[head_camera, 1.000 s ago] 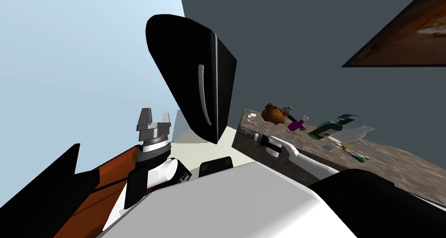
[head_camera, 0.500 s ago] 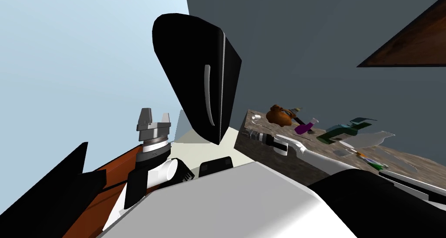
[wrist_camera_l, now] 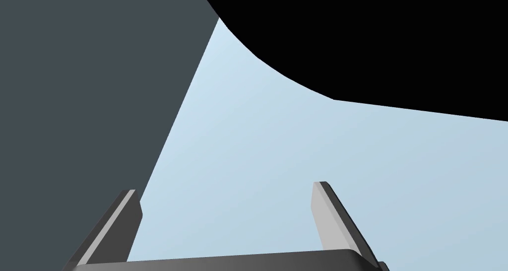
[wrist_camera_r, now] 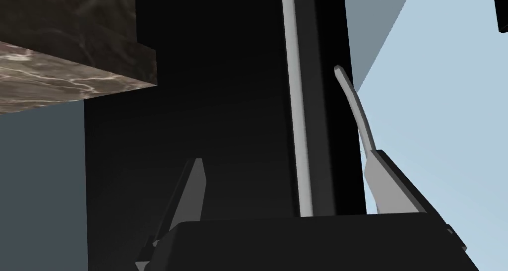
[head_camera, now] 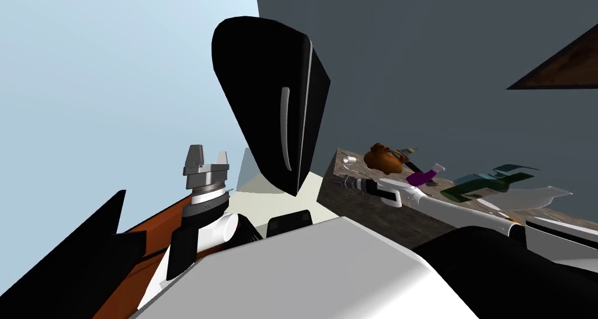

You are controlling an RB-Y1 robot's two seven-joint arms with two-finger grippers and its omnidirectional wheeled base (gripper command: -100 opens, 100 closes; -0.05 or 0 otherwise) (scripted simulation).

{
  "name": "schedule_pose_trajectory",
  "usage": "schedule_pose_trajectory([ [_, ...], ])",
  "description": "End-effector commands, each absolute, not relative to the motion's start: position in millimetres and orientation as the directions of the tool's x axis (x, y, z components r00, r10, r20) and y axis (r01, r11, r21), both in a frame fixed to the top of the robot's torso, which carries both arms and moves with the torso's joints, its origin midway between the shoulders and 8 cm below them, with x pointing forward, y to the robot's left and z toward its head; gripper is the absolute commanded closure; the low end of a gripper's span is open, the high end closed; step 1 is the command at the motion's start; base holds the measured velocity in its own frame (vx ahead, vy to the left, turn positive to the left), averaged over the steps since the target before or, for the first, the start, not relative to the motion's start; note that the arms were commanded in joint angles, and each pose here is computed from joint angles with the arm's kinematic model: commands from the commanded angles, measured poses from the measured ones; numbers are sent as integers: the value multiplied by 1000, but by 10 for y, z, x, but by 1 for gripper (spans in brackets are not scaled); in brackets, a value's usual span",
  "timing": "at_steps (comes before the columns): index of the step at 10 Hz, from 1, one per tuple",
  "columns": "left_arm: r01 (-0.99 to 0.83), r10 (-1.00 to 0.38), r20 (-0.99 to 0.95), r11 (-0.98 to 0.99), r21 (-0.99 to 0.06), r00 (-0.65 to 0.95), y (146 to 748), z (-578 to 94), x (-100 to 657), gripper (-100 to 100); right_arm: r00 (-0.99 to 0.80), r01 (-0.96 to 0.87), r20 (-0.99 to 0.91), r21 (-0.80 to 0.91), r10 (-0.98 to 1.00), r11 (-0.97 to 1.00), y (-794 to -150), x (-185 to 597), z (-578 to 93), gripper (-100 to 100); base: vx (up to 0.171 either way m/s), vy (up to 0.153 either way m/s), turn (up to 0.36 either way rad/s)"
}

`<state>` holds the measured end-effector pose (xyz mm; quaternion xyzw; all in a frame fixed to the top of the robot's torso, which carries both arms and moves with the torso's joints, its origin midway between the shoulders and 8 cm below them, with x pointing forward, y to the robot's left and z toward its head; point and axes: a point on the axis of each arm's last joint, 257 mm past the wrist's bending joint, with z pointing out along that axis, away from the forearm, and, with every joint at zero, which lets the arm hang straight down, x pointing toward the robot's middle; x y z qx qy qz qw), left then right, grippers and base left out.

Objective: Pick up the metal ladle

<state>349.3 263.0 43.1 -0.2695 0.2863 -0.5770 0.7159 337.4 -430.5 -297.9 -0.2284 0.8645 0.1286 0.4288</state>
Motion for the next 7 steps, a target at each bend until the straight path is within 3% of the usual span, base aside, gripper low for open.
schedule_pose_trajectory([
  [1, 672, -980, -99, 189, -716, 170, 2630, 431, 3493, 0, -559, -523, -732, -55, -391, 850, -4670, 3175, -3122, -100, 150, 39, 110],
  [7, 672, -980, -99, 189, -716, 170, 2630, 431, 3492, 0, -637, -539, -528, -217, -562, 814, -5748, 2730, -3185, -100, 91, 23, 48],
])
